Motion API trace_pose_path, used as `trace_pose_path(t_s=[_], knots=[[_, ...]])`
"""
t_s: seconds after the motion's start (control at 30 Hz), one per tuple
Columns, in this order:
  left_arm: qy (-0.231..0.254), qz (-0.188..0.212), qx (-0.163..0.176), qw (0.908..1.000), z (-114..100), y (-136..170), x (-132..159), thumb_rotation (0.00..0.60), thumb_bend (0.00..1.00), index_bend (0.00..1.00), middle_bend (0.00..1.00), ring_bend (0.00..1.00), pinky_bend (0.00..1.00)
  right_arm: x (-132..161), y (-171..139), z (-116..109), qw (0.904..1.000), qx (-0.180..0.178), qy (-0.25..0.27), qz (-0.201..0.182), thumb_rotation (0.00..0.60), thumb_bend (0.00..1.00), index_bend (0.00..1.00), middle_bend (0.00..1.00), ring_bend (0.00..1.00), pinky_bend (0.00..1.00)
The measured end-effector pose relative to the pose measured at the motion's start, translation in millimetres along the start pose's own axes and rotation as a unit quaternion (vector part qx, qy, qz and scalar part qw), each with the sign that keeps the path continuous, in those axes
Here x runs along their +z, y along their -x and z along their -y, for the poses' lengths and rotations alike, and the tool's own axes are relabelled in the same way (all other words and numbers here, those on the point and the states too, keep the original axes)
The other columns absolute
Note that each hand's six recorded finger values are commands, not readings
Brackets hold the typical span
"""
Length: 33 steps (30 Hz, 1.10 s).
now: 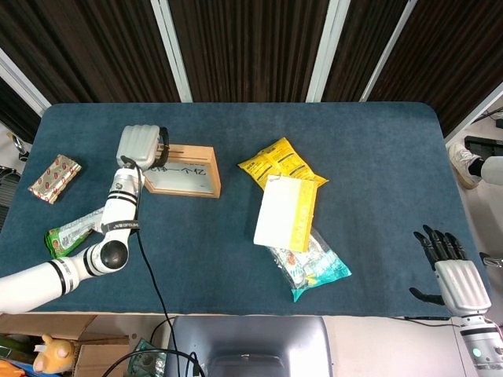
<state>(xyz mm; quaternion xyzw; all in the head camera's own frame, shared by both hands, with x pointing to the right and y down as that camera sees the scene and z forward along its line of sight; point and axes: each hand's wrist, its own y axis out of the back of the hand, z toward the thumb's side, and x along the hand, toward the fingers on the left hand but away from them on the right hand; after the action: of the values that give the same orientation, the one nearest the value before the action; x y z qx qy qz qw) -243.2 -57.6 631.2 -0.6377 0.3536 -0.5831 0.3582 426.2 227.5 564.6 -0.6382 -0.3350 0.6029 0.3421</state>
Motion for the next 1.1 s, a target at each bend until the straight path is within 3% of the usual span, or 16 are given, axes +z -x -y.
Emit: trace_pose_path(t_s=[0.67,1.1], knots=[[-0.04,0.007,0.004,0.9992,6.2,-1.8,6.3,0.6,0.63,0.65,1.0,1.0,1.0,-3.5,-2.8,-5.3,0.9999,-0.006,0.008,0.002,0.6,0.17,0.0,0.0,0.0,0.0],[-0.04,0.007,0.0,0.9992,5.5,-0.7,3.2,0.6,0.62,0.63,1.0,1.0,1.0,-4.2,-2.7,-5.9,0.9999,-0.008,0.008,0.005,0.6,0.17,0.0,0.0,0.0,0.0]])
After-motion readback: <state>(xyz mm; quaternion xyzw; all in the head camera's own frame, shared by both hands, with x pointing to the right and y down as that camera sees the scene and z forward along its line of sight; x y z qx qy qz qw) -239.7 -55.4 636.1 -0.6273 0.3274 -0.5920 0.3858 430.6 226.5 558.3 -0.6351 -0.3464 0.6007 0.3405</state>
